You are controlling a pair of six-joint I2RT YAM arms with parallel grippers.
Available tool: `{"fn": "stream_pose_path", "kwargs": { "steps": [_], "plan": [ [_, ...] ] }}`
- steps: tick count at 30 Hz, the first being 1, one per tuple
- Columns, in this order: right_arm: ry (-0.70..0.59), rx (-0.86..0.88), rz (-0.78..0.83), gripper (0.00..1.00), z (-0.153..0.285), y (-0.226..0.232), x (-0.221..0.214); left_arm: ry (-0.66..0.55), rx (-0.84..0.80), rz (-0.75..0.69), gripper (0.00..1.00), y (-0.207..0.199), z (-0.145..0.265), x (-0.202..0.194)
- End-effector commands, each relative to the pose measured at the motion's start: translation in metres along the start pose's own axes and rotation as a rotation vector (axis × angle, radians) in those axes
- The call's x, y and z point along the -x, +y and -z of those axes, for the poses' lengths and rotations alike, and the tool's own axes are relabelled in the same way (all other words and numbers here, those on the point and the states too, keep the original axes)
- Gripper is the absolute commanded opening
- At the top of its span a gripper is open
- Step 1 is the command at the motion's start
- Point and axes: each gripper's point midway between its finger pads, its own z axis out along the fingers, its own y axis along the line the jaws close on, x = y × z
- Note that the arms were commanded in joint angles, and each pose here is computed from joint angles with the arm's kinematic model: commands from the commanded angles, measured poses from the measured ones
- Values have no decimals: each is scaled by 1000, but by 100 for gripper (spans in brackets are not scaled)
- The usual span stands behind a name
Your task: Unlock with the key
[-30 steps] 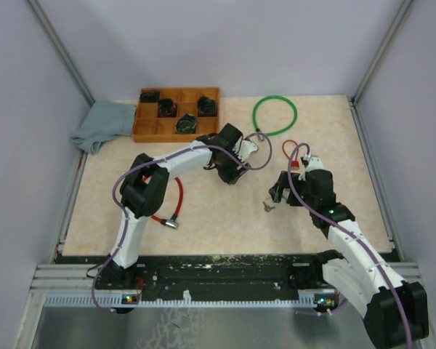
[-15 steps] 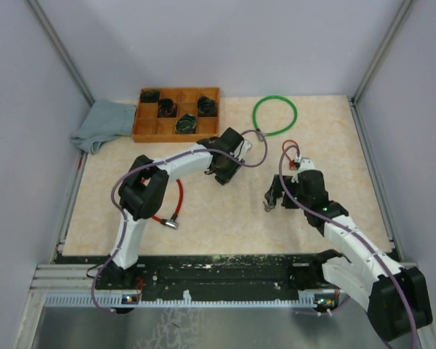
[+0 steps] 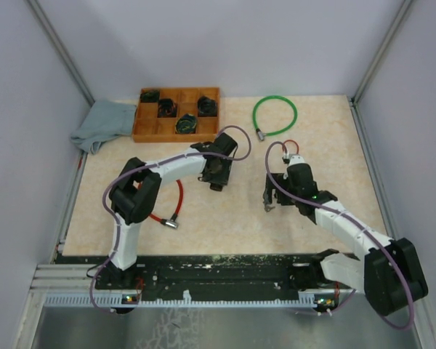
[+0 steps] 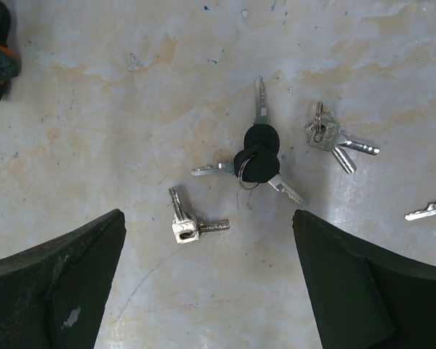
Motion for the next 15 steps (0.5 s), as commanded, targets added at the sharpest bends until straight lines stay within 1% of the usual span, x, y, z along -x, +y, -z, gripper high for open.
{"fn": "stream_pose_path", "kwargs": {
  "steps": [1, 3, 7, 12, 15],
  "plan": [
    [-43, -28, 42, 98, -5, 2, 26, 60, 2, 138, 59, 1, 4, -27],
    [-24, -48, 49, 97, -9, 0, 26, 42, -30, 161, 63, -3, 9, -24],
    [-5, -62, 59, 92, -18, -1, 28, -2, -112, 195, 76, -15, 21, -16],
    [25, -72, 68, 83, -26, -1, 28, 0, -203, 216, 78, -28, 30, -21],
    [49, -106, 83, 81, -30, -7, 25, -4, -259, 225, 78, -36, 37, -21]
  ]
}}
